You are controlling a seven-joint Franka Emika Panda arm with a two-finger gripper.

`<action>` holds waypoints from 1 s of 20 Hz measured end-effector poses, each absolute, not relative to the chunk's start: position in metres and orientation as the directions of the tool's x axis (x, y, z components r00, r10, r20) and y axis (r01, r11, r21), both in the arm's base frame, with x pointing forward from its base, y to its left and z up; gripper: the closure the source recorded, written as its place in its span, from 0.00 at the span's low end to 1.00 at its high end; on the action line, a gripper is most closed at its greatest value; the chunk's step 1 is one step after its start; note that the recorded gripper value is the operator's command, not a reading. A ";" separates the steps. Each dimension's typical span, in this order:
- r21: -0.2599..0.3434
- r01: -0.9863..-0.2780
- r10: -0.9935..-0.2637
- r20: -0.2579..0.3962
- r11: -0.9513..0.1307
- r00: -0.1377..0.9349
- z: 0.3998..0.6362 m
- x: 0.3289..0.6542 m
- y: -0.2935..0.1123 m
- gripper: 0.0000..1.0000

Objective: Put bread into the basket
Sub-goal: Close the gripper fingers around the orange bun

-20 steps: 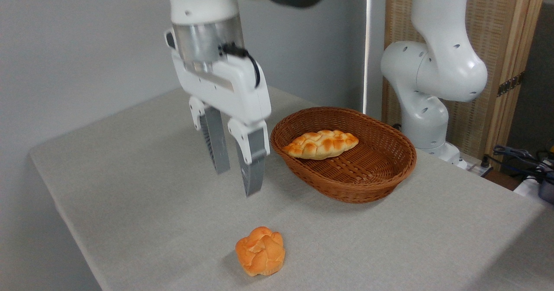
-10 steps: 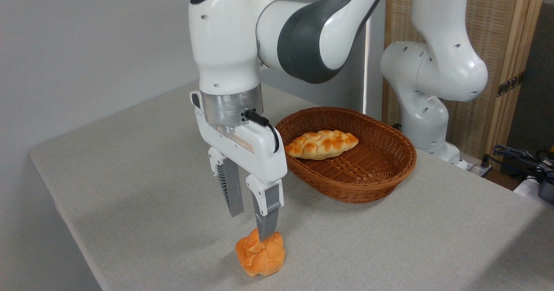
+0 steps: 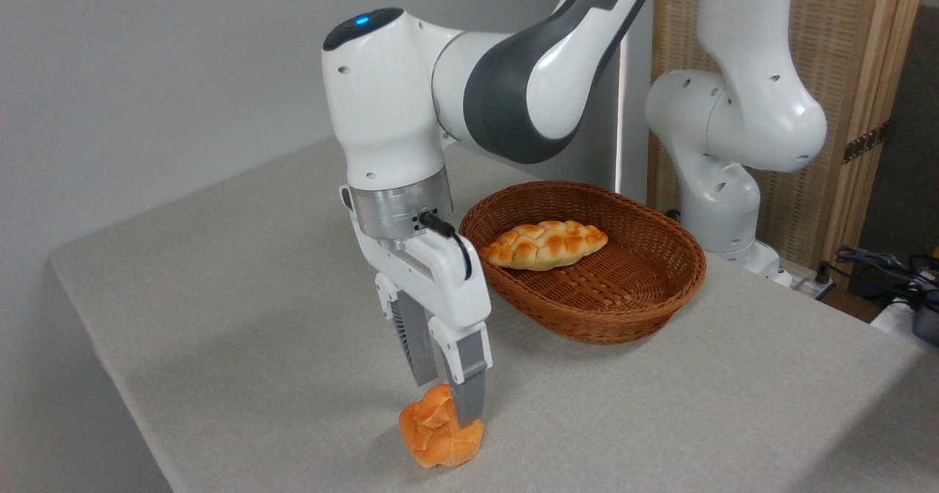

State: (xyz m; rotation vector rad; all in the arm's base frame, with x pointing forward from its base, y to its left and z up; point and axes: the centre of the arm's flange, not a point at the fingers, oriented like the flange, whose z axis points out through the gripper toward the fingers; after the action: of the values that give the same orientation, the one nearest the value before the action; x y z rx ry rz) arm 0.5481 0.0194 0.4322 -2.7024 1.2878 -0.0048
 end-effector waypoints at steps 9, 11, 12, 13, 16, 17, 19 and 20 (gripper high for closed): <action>-0.175 -0.796 -0.795 -0.094 -0.579 0.599 0.424 0.549 0.018 0.00; -0.178 -0.798 -0.797 -0.098 -0.576 0.597 0.424 0.549 0.018 0.00; -0.177 -0.799 -0.797 -0.100 -0.575 0.596 0.423 0.549 0.019 0.00; -0.173 -0.800 -0.797 -0.103 -0.574 0.595 0.421 0.548 0.019 0.00; -0.179 -0.805 -0.804 -0.097 -0.566 0.587 0.409 0.547 0.017 0.00; -0.188 -0.805 -0.807 -0.089 -0.562 0.584 0.406 0.547 0.016 0.02; -0.201 -0.806 -0.811 -0.077 -0.557 0.580 0.404 0.548 0.016 0.29; -0.211 -0.805 -0.813 -0.068 -0.555 0.578 0.404 0.549 0.015 0.42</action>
State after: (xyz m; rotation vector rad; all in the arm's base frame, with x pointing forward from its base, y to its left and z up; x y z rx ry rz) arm 0.5490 0.0151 0.4036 -2.5909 1.3492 -0.0547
